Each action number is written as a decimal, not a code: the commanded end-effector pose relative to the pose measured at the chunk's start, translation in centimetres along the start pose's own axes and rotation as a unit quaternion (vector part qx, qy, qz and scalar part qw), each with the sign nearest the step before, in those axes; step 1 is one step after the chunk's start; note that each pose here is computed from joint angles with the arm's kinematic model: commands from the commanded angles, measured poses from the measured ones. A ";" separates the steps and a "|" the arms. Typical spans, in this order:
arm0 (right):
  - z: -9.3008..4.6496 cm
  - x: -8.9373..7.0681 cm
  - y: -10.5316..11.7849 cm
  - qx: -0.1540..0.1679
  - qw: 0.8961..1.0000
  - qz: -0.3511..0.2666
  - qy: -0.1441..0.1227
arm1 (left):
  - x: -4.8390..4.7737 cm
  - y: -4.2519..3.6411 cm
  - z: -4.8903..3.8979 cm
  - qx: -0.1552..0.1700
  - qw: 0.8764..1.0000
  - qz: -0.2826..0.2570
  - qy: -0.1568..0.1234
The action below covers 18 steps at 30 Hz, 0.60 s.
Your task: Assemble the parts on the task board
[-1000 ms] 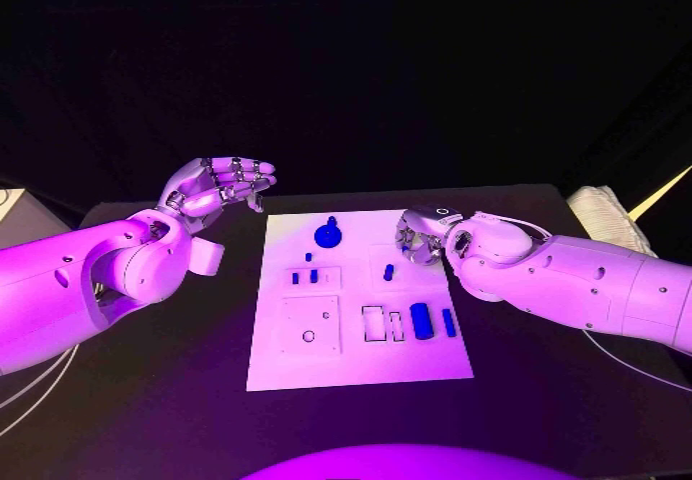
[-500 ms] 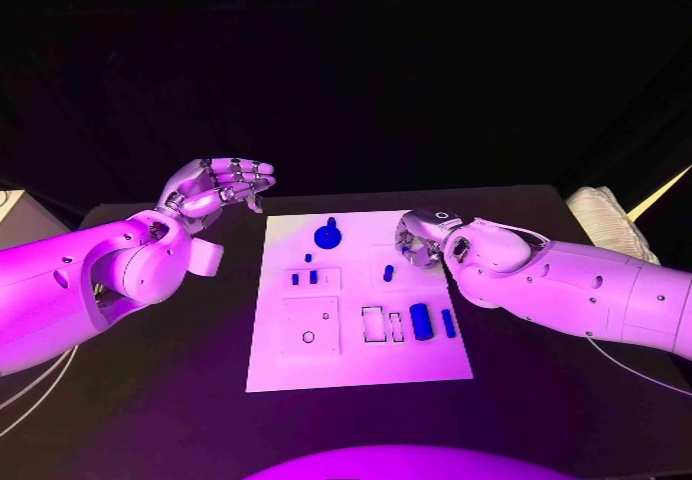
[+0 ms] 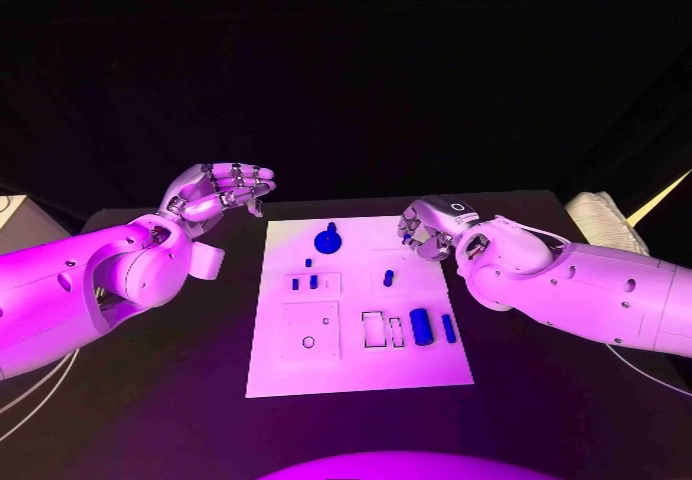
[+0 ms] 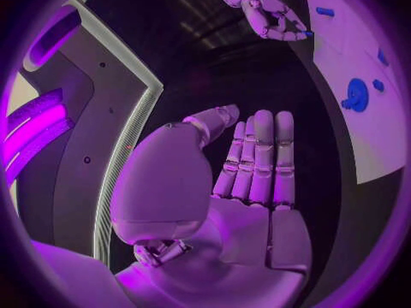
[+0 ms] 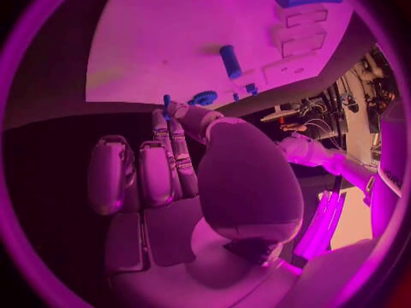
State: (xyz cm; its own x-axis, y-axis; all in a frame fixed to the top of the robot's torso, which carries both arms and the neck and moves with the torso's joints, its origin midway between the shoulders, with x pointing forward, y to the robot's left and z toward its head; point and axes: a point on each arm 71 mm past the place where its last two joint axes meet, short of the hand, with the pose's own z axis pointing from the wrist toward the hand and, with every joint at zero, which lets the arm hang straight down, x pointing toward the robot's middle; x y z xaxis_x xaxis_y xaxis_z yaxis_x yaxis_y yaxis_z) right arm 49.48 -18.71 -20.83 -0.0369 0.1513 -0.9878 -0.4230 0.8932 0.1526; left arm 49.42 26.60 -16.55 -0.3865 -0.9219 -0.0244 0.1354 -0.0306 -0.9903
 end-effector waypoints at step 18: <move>-2.4 0.6 8.4 -0.110 0.988 0.108 -0.003 | 1.11 -0.13 0.39 0.007 1.000 -0.009 0.010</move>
State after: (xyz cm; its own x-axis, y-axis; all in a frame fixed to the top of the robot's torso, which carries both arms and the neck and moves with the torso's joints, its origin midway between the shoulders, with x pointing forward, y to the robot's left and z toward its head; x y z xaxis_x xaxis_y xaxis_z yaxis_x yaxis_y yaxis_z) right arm 44.18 -12.74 -20.17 -0.1370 0.3291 -0.9343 -0.5642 0.7493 0.3466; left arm 49.37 25.71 -16.54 -0.4027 -0.9152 -0.0177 0.1346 -0.0400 -0.9901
